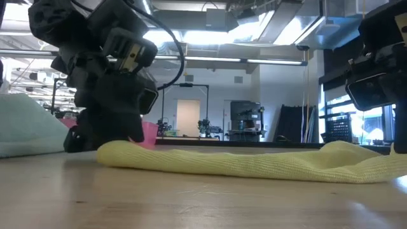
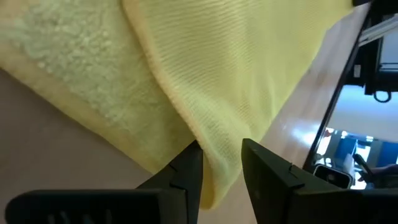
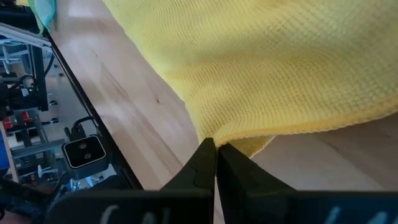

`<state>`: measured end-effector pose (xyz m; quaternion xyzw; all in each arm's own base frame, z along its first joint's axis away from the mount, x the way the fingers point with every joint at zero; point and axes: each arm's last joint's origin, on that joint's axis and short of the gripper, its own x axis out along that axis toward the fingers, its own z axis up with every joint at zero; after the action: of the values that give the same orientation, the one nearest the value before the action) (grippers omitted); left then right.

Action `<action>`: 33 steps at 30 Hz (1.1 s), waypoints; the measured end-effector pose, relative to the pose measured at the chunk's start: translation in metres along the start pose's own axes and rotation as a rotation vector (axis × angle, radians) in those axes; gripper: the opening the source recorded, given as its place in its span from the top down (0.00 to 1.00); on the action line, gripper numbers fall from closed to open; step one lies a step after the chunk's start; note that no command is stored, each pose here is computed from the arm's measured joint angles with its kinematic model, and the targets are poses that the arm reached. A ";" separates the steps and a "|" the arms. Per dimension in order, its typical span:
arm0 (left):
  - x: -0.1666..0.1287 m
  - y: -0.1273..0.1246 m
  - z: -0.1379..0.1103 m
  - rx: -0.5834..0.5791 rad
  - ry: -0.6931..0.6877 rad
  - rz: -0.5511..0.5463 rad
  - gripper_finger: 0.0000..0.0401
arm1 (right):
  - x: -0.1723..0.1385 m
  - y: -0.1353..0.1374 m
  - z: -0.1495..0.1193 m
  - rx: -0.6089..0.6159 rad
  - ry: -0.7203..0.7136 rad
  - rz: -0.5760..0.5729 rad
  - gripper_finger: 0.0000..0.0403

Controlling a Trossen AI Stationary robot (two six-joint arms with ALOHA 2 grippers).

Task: Fold microfiber towels
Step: Fold the right yellow microfiber towel on the table

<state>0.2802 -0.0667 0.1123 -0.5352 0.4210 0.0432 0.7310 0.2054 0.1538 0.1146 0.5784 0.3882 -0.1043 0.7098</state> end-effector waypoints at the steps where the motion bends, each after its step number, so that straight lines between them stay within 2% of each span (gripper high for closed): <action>1: 0.000 0.000 0.000 -0.001 0.009 0.001 0.74 | 0.000 0.000 0.000 0.000 0.000 0.000 0.98; 6: 0.001 -0.001 -0.005 0.014 0.046 -0.009 0.74 | 0.000 0.000 0.000 0.001 0.006 0.000 0.98; 10: 0.002 -0.004 -0.010 0.069 0.052 -0.019 0.75 | 0.000 0.000 -0.001 0.001 0.020 -0.001 0.98; 13: 0.000 -0.006 -0.012 0.086 0.048 -0.027 0.80 | 0.000 0.002 -0.001 0.005 0.023 0.020 0.98; 19: -0.003 -0.012 -0.008 0.097 -0.020 -0.051 0.97 | 0.000 0.006 -0.002 0.006 0.047 0.028 0.98; 23: -0.010 -0.015 -0.004 0.110 -0.040 -0.070 0.99 | 0.000 0.007 -0.004 0.007 0.111 0.038 0.98; 28: -0.032 -0.030 0.003 0.136 -0.105 -0.147 1.00 | -0.009 0.030 -0.006 0.019 0.162 0.246 0.98; 33: -0.066 -0.046 0.012 0.170 -0.267 -0.211 1.00 | -0.029 0.051 -0.005 -0.034 0.169 0.398 0.98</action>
<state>0.2686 -0.0509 0.1909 -0.5021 0.2642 0.0012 0.8235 0.2138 0.1654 0.1720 0.6382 0.3263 0.0933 0.6910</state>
